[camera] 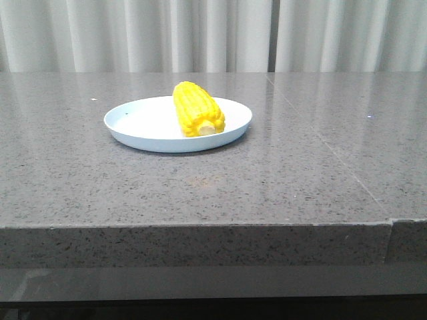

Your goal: Place corn on plate with both arms

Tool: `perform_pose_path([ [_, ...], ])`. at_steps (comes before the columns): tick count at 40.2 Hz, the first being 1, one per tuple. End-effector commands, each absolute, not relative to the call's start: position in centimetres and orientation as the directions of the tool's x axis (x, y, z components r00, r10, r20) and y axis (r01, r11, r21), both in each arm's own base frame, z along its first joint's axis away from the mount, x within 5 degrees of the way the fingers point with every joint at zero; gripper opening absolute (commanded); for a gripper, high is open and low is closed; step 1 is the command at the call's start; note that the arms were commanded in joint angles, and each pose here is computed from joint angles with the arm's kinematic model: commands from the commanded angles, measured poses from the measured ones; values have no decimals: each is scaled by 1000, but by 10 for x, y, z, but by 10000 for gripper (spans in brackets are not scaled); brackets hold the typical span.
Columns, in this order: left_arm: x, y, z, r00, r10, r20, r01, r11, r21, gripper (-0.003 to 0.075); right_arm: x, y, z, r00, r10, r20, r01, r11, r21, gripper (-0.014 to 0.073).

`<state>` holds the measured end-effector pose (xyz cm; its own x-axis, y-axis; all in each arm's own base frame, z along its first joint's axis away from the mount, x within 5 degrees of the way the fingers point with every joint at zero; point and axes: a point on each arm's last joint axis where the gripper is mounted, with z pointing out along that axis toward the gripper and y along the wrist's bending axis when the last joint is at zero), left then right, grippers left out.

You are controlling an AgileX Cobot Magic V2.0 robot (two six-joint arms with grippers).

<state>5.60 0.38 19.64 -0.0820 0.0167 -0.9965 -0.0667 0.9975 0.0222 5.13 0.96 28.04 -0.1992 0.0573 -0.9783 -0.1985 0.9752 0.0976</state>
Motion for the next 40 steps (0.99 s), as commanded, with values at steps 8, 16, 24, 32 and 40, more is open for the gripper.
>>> perform_pose_path([
  [8, 55, 4, 205, 30, 11, -999, -71, 997, 9, -20, 52, 10, 295, -105, 58, -993, -206, 975, 79, -67],
  [16, 55, 4, 205, 30, 11, -999, -71, 997, 9, -20, 52, 10, 295, -105, 58, -993, -206, 975, 79, -67],
  [24, 55, 4, 205, 30, 11, -999, -71, 997, 9, -20, 52, 10, 295, -105, 58, -993, -206, 975, 79, -67],
  [32, 55, 4, 205, 30, 11, -999, -71, 997, 9, -20, 52, 10, 295, -105, 58, -993, -206, 975, 79, -67],
  [40, 55, 4, 205, 30, 11, -999, -71, 997, 9, -20, 54, 10, 291, -115, 48, -992, -201, 977, 70, -67],
])
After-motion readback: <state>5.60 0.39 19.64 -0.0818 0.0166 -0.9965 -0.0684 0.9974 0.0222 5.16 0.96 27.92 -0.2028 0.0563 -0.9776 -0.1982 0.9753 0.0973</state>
